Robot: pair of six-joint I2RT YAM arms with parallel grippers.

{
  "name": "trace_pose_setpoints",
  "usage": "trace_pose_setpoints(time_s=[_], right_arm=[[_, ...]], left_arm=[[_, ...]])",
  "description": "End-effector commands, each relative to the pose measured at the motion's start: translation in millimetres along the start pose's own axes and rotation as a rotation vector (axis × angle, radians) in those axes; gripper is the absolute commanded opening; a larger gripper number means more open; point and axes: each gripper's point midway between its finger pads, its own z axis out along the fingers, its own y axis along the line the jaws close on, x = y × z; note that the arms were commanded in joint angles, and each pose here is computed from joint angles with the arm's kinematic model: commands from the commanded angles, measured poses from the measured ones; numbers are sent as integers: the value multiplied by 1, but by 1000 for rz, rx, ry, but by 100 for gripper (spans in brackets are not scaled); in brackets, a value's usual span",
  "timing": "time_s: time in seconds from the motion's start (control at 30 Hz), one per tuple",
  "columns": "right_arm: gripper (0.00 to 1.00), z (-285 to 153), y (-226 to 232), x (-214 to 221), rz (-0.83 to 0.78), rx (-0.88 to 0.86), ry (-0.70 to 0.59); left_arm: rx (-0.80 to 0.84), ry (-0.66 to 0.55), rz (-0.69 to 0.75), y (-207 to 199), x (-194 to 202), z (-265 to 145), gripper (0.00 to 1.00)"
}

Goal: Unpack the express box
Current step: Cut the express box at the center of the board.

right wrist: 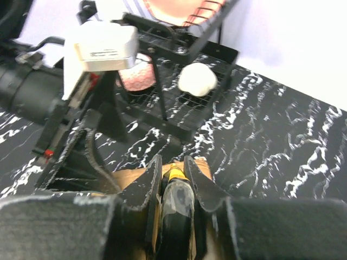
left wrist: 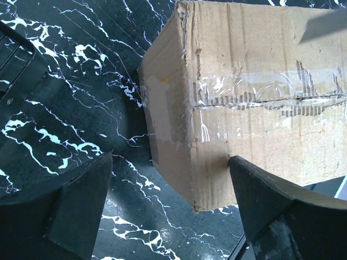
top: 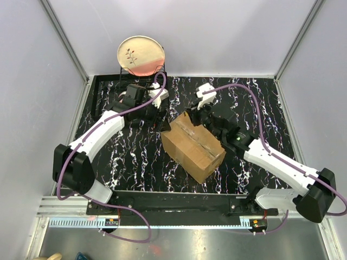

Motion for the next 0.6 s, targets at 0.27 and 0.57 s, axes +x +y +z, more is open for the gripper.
trace_pose_setpoints(time_s=[0.27, 0.57], right_arm=[[0, 10, 55, -8, -85, -322, -147], [0, 24, 41, 13, -48, -305, -125]], left_arm=[[-44, 42, -8, 17, 16, 17, 82], [-45, 58, -7, 17, 25, 17, 81]])
